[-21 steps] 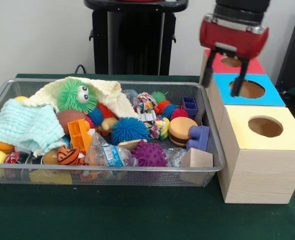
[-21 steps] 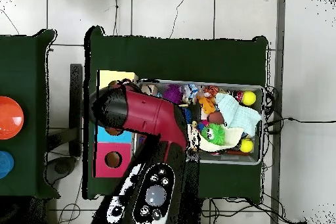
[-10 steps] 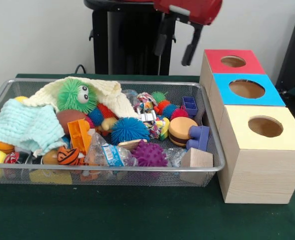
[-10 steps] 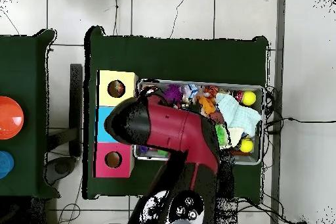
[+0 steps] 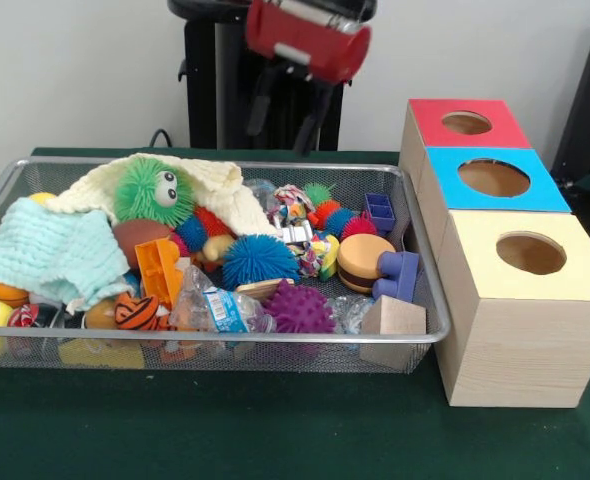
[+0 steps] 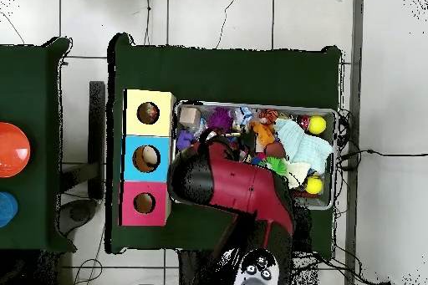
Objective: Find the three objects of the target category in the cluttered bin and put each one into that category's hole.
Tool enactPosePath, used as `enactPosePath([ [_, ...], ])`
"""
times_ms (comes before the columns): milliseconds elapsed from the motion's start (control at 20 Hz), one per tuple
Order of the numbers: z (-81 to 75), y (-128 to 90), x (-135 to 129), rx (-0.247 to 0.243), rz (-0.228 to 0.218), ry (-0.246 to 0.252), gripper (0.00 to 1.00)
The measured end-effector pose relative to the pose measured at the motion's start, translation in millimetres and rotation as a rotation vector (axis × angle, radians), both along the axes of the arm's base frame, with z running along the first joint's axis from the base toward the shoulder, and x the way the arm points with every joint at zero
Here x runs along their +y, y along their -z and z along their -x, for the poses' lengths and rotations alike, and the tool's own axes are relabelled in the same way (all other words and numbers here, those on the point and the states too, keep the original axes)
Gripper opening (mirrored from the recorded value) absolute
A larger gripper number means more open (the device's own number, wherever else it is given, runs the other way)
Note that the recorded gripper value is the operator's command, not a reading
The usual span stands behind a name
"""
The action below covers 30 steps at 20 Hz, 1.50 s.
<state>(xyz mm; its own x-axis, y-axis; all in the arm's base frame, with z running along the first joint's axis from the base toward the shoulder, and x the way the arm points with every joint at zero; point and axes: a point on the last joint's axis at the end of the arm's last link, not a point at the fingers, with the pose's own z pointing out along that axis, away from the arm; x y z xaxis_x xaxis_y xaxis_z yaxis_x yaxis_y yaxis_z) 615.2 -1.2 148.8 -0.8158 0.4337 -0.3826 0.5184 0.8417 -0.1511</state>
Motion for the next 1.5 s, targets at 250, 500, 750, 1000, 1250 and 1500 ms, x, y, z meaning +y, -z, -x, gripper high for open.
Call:
enactPosePath([
  [250, 16.3, 37.1, -22.7, -0.064, 0.030, -0.011, 1.00],
  [500, 42.9, 77.7, -37.2, -0.073, 0.030, -0.007, 1.00],
  [750, 67.6, 101.6, -37.0, -0.015, -0.001, 0.017, 1.00],
  [1000, 94.2, 114.4, -23.3, 0.041, -0.024, 0.019, 1.00],
  [1250, 113.7, 118.0, -6.4, 0.075, -0.044, 0.013, 1.00],
  [1500, 123.6, 128.4, 9.5, 0.102, -0.085, 0.011, 1.00],
])
